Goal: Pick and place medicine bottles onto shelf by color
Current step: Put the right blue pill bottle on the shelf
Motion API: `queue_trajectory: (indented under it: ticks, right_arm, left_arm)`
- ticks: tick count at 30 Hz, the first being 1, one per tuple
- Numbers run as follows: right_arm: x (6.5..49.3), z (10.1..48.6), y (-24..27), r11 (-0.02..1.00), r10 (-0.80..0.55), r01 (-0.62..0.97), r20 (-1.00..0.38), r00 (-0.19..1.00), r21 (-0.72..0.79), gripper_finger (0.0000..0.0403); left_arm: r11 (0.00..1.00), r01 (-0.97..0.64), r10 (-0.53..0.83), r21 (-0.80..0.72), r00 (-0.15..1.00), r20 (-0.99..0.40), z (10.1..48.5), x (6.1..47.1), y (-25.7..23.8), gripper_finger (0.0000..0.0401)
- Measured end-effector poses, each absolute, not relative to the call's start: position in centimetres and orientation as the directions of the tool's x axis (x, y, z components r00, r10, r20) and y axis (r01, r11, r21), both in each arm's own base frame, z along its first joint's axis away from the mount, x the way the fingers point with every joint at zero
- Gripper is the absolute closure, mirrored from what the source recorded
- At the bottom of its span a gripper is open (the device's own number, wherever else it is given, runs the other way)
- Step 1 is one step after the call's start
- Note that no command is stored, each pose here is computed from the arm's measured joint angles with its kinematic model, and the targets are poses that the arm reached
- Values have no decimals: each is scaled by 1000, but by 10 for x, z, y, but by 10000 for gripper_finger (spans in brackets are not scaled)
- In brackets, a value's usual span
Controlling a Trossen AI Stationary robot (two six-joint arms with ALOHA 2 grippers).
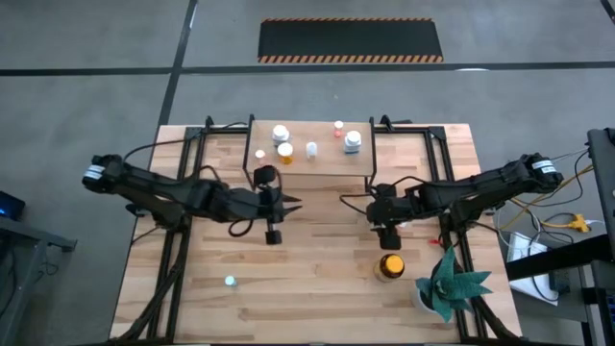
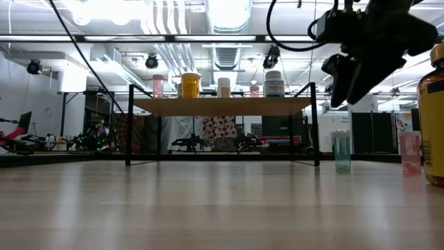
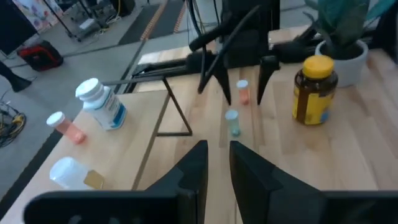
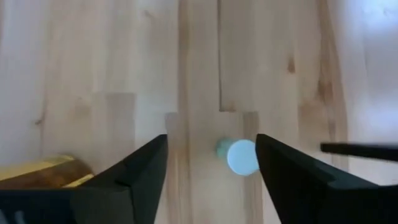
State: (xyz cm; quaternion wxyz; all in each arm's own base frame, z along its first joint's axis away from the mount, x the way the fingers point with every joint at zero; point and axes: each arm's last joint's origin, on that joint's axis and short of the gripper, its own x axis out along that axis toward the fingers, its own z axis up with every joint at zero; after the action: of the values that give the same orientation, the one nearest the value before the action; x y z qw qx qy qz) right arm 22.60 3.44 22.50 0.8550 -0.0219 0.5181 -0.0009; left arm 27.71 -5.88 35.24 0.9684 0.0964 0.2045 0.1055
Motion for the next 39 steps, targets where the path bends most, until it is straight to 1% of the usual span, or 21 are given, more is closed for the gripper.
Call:
queue_trajectory:
  ticks: [5, 11, 14, 20, 39]
  right_arm:
    - [226, 223, 33, 996, -84, 40, -880, 468, -73, 148]
    - [226, 218, 32, 997, -83, 42, -873, 481, -72, 156]
    - [224, 212, 32, 995, -95, 53, -875, 475, -79, 162]
    - [221, 204, 26, 985, -167, 122, -871, 462, -124, 167]
    - [214, 173, 24, 985, -165, 132, -853, 495, -114, 168]
  left_arm:
    - [963, -178, 237, 203, 917, -320, 353, 266, -56, 354]
    - [963, -182, 233, 199, 933, -274, 350, 260, -55, 354]
    - [963, -182, 233, 200, 933, -275, 348, 259, -54, 354]
    - [962, -181, 233, 203, 934, -272, 349, 259, -54, 354]
    - [962, -180, 233, 204, 934, -272, 349, 259, -54, 354]
